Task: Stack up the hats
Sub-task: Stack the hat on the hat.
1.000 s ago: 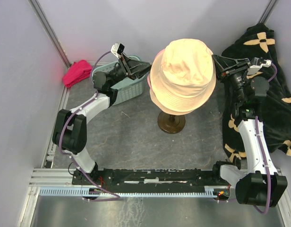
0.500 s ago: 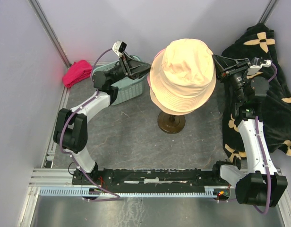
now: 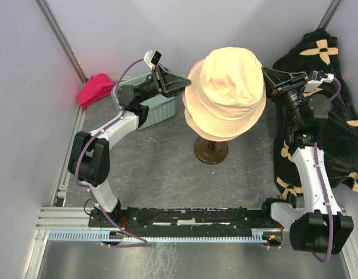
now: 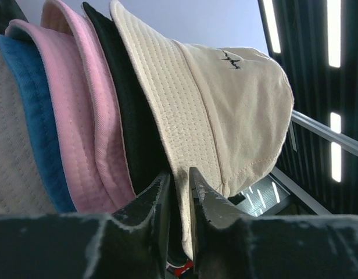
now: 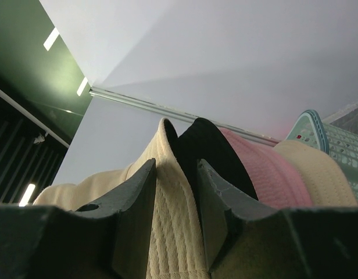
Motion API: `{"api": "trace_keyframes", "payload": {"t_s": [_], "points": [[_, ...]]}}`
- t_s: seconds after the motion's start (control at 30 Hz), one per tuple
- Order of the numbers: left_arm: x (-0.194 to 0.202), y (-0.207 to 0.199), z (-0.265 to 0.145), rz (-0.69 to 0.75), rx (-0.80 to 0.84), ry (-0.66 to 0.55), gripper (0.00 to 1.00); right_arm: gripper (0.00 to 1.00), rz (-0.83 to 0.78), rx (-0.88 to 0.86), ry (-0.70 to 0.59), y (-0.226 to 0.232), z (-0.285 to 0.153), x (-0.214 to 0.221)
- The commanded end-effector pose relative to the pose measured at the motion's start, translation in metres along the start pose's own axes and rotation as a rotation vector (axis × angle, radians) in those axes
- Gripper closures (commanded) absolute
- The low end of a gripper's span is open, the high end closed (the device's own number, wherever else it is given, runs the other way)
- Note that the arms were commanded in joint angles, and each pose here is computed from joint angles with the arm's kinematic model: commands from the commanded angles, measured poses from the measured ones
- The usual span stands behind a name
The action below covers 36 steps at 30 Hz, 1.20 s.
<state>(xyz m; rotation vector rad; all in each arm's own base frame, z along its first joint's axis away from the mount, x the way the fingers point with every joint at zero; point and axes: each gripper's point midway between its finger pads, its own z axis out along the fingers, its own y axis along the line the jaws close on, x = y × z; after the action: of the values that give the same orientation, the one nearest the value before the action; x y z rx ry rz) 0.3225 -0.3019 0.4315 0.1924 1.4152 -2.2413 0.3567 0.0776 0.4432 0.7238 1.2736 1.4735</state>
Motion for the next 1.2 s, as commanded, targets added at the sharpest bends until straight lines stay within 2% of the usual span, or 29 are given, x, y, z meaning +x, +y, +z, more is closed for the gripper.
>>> {"api": "trace_keyframes", "payload": {"t_s": [0.0, 0.1, 0.13, 0.53, 0.77, 0.87, 1.03, 1.17], "points": [[0.013, -0.004, 0.015, 0.049, 0.039, 0.073, 0.83, 0.58, -0.053, -0.089, 0.016, 0.031, -0.003, 0.003], [0.015, -0.001, 0.018, 0.039, 0.048, 0.078, 0.96, 0.58, -0.053, -0.090, 0.017, 0.031, -0.003, 0.004], [0.016, 0.000, 0.018, 0.034, 0.052, 0.078, 0.97, 0.58, -0.052, -0.090, 0.019, 0.031, -0.004, 0.004], [0.009, 0.006, 0.014, 0.001, 0.047, 0.036, 0.97, 0.58, -0.047, -0.085, -0.002, 0.021, -0.009, -0.001], [0.008, 0.006, 0.014, 0.004, 0.037, 0.037, 0.97, 0.47, -0.086, -0.065, 0.014, 0.016, -0.009, -0.002], [0.008, 0.007, 0.014, 0.003, 0.033, 0.035, 0.97, 0.50, -0.083, -0.078, 0.017, 0.018, -0.008, -0.002], [0.006, 0.008, 0.014, 0.003, 0.033, 0.029, 0.97, 0.60, -0.068, -0.111, 0.033, 0.028, -0.007, 0.000], [0.005, 0.008, 0.015, 0.000, 0.033, 0.025, 0.97, 0.60, -0.043, -0.129, 0.062, 0.031, -0.004, 0.003]]}}
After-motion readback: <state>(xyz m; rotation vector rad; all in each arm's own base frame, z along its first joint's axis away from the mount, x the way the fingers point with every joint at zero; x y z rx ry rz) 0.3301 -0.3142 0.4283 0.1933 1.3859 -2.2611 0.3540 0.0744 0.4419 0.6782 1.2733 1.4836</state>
